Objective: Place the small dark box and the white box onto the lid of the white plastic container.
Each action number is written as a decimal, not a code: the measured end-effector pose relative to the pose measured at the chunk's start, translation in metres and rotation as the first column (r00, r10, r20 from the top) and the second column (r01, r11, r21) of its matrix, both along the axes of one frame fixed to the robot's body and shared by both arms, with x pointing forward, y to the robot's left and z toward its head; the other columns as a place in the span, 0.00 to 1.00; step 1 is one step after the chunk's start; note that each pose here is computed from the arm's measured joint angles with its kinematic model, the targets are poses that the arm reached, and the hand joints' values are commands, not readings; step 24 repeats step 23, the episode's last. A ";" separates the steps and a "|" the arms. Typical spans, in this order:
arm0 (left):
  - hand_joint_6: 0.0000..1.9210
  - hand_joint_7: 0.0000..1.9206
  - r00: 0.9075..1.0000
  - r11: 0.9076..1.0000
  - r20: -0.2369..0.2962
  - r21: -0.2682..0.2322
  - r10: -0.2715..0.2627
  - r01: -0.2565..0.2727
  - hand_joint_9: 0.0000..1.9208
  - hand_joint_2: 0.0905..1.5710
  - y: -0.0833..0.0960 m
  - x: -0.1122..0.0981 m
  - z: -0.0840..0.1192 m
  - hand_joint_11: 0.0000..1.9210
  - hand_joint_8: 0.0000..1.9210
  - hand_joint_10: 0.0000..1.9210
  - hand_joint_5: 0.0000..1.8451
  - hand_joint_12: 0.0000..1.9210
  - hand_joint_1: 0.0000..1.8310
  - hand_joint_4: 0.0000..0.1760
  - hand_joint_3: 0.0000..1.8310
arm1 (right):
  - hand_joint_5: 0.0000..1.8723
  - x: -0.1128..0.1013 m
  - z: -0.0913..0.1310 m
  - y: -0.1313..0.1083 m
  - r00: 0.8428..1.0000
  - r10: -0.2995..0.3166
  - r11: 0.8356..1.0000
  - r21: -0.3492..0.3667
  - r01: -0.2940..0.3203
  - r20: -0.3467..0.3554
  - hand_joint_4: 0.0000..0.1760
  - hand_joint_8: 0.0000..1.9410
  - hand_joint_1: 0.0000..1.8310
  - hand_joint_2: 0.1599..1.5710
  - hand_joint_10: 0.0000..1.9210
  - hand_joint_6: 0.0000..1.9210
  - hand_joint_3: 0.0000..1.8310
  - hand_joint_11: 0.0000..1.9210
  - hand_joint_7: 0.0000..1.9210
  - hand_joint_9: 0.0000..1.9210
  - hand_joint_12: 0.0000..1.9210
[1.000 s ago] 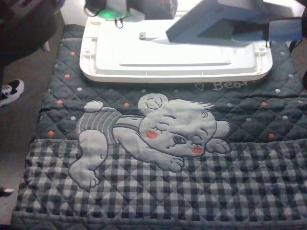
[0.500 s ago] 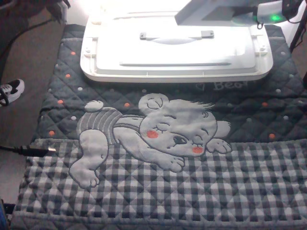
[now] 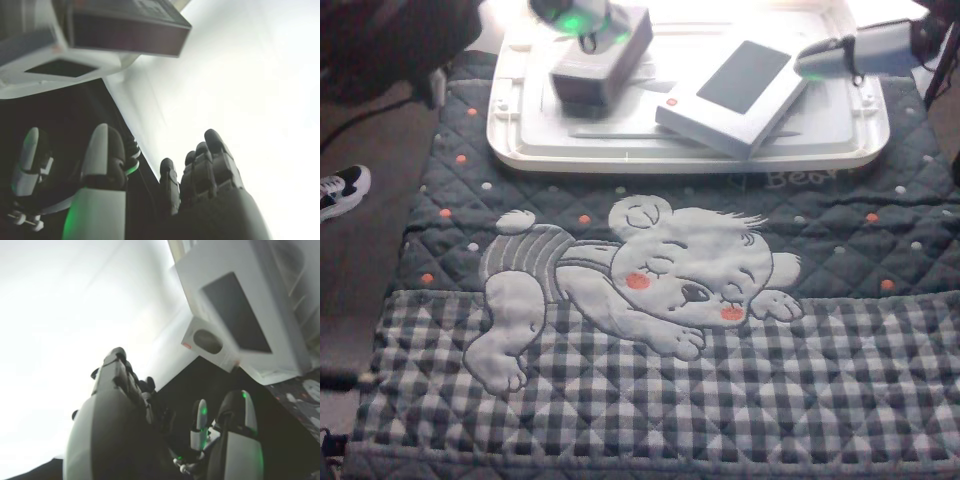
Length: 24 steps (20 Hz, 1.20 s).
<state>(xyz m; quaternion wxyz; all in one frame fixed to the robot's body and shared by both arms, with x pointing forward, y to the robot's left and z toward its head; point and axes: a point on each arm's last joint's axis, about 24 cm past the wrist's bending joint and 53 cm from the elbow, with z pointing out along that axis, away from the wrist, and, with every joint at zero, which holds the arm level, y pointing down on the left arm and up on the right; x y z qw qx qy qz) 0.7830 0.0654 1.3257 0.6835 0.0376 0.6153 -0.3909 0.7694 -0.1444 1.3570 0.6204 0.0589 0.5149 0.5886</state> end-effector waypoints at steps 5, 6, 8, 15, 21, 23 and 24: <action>0.01 0.10 0.978 0.996 0.189 -0.007 -0.085 0.088 0.10 0.61 0.002 -0.065 0.017 0.02 0.01 0.01 0.12 0.33 0.62 0.89 0.00 | 0.09 -0.039 -0.018 0.013 0.994 0.102 0.995 0.010 -0.102 0.038 0.52 0.00 0.57 0.53 0.01 0.00 0.00 0.00 0.08 0.10 0.30; 0.00 0.10 0.974 0.995 0.204 -0.013 -0.095 0.100 0.12 0.61 0.003 -0.074 0.017 0.02 0.00 0.00 0.12 0.38 0.61 0.90 0.00 | 0.12 -0.045 -0.018 0.010 0.993 0.111 0.993 0.025 -0.113 0.048 0.53 0.00 0.55 0.53 0.00 0.00 0.00 0.00 0.10 0.11 0.31; 0.00 0.10 0.970 0.993 0.219 -0.017 -0.107 0.114 0.12 0.61 0.009 -0.090 0.008 0.07 0.00 0.00 0.13 0.38 0.62 0.66 0.00 | 0.12 -0.058 -0.020 0.002 0.989 0.130 0.988 0.070 -0.135 0.070 0.74 0.01 0.50 0.54 0.01 0.00 0.00 0.00 0.15 0.13 0.33; 0.00 0.11 0.970 0.986 0.210 -0.083 -0.123 0.143 0.14 0.58 0.033 -0.127 -0.025 0.15 0.00 0.00 0.13 0.09 0.61 0.51 0.00 | 0.16 -0.096 -0.030 0.001 0.973 0.202 0.969 0.123 -0.216 0.115 1.00 0.00 0.54 0.49 0.00 0.00 0.00 0.00 0.14 0.13 0.31; 0.00 0.12 0.956 0.978 0.268 -0.132 -0.121 0.161 0.14 0.64 0.047 -0.153 -0.017 0.03 0.00 0.00 0.16 0.26 0.52 0.16 0.00 | 0.16 -0.111 -0.025 -0.002 0.963 0.224 0.958 0.146 -0.246 0.149 0.71 0.00 0.52 0.52 0.00 0.00 0.00 0.00 0.16 0.16 0.34; 0.00 0.13 0.945 0.973 0.301 -0.147 -0.126 0.177 0.17 0.61 0.051 -0.164 -0.011 0.05 0.00 0.00 0.11 0.33 0.60 0.21 0.00 | 0.16 -0.118 -0.023 -0.003 0.959 0.232 0.954 0.152 -0.257 0.163 0.65 0.00 0.52 0.51 0.00 0.00 0.00 0.00 0.15 0.16 0.33; 0.00 0.13 0.945 0.973 0.301 -0.147 -0.126 0.177 0.17 0.61 0.051 -0.164 -0.011 0.05 0.00 0.00 0.11 0.33 0.60 0.21 0.00 | 0.16 -0.118 -0.023 -0.003 0.959 0.232 0.954 0.152 -0.257 0.163 0.65 0.00 0.52 0.51 0.00 0.00 0.00 0.00 0.15 0.16 0.33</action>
